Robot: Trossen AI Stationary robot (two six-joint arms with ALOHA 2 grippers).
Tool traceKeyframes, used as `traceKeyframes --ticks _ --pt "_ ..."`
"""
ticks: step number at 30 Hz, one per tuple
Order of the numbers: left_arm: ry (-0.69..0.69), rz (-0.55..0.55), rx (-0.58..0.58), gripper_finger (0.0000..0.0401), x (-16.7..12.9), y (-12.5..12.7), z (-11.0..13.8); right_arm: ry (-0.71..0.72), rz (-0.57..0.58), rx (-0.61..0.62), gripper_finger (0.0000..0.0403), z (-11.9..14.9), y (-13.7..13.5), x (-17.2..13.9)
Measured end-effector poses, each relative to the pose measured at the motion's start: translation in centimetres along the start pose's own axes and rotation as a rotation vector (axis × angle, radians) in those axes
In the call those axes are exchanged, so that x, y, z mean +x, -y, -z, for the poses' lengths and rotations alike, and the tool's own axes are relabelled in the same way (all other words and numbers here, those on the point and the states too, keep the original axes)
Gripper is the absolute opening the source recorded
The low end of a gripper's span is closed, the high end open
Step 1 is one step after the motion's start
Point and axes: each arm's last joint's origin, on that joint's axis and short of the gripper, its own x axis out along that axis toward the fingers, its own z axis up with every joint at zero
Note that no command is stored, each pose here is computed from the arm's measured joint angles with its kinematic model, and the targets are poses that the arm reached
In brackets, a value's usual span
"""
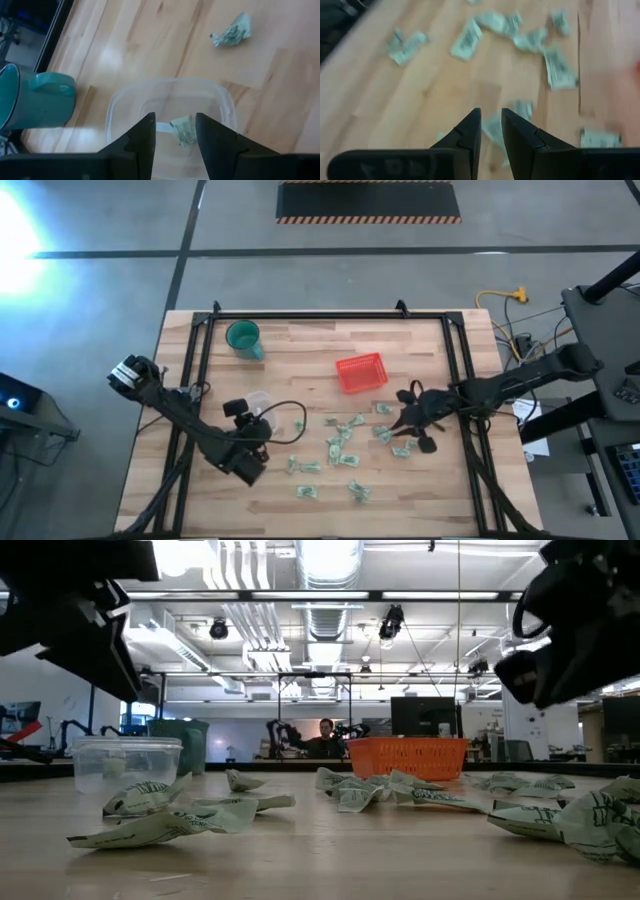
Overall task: Pick and place items into bin
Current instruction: Put the light green stevia packet into the orange bin
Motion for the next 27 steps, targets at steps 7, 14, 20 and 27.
traceKeyframes --ticks 7,14,20,27 --pt "0.046 0.01 0.02 0.0123 -0.4 0.3 -0.2 -0.086 0.091 0.015 0.0068 0.4 -0.7 0.9" --pt "0.196 0.111 0.126 0.0123 -0.9 1.9 -1.7 -0.113 0.098 -0.005 0.0068 0.1 -1.8 1.6" --pt "0.324 0.188 0.24 0.0123 -1.4 3.1 -3.0 -0.182 0.2 0.025 0.0068 0.8 -1.5 2.4" --pt "0.333 0.189 0.264 0.0123 -1.4 3.2 -3.0 -0.209 0.258 0.048 0.0068 1.2 -1.3 3.0"
